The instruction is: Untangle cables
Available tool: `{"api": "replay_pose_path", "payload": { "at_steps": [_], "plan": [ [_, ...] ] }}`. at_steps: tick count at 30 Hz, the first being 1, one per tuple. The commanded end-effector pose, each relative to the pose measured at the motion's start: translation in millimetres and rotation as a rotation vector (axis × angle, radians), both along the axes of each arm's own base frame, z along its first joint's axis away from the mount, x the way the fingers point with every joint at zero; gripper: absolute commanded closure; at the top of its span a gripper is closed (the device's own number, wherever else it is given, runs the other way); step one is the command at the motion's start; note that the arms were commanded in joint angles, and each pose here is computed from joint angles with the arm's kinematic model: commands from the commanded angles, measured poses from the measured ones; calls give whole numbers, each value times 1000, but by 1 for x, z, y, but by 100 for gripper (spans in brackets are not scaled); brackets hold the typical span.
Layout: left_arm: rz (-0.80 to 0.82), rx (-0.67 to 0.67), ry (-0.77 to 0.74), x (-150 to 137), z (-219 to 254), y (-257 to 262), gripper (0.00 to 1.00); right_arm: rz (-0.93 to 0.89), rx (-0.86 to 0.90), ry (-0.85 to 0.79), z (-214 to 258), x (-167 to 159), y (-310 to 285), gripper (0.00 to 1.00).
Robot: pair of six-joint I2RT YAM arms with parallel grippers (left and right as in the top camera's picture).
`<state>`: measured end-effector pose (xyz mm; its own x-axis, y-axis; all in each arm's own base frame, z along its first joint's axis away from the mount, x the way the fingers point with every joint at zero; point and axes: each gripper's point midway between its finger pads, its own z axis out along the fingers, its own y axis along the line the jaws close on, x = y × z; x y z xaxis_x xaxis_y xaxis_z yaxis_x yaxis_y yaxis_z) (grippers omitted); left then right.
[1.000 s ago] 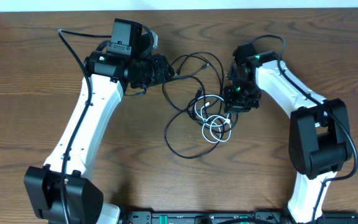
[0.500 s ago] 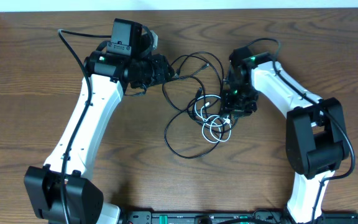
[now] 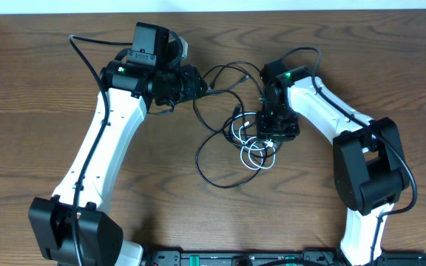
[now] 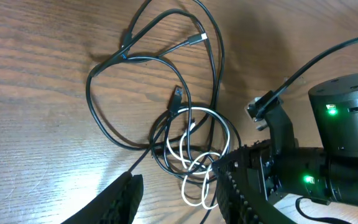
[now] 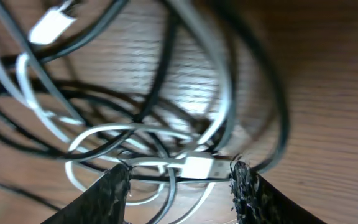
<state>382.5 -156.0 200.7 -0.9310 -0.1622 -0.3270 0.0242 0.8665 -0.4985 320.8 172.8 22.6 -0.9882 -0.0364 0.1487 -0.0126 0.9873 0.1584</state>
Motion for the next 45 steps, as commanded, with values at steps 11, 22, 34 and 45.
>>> {"api": "replay_pose_path", "payload": {
  "at_steps": [11, 22, 34, 45],
  "plan": [
    [11, 8, 15, 0, -5, 2, 55, -8, -66, 49, -28, -8, 0, 56],
    [11, 8, 16, 0, -5, 2, 55, 12, -61, 28, -29, -7, 8, 93],
    [11, 8, 16, 0, -5, 2, 55, 17, -87, 105, -11, -16, -7, 99],
    [11, 9, 15, 0, -5, 2, 55, 155, 53, 21, 57, 15, 20, 99]
  ]
}}
